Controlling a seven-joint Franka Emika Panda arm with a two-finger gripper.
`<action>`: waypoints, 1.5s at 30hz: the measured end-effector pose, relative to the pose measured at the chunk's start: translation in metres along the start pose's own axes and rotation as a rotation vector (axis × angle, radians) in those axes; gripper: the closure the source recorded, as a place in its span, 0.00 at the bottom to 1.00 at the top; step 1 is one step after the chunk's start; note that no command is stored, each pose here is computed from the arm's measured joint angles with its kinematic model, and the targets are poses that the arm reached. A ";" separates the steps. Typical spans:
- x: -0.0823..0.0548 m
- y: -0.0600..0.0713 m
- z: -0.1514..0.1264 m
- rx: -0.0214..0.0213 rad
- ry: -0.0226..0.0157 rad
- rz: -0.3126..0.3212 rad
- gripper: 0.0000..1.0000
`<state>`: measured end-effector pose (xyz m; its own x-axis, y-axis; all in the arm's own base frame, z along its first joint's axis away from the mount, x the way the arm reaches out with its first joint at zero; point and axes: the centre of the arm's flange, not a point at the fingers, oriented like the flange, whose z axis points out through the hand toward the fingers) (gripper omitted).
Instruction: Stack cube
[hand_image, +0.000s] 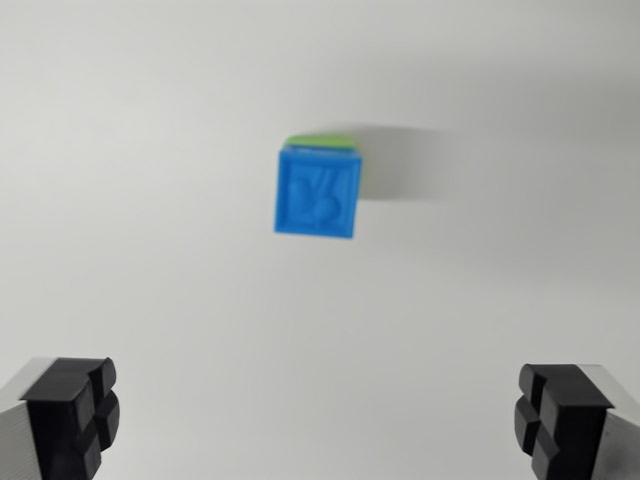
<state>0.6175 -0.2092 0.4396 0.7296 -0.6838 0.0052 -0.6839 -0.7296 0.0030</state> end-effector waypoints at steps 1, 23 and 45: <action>0.000 0.000 -0.003 0.0001 0.0001 0.000 0.00; 0.001 0.000 -0.026 -0.0007 -0.0013 0.000 0.00; 0.001 0.000 -0.026 -0.0009 -0.0016 0.000 0.00</action>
<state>0.6181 -0.2097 0.4656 0.7296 -0.6839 0.0036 -0.6839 -0.7296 0.0039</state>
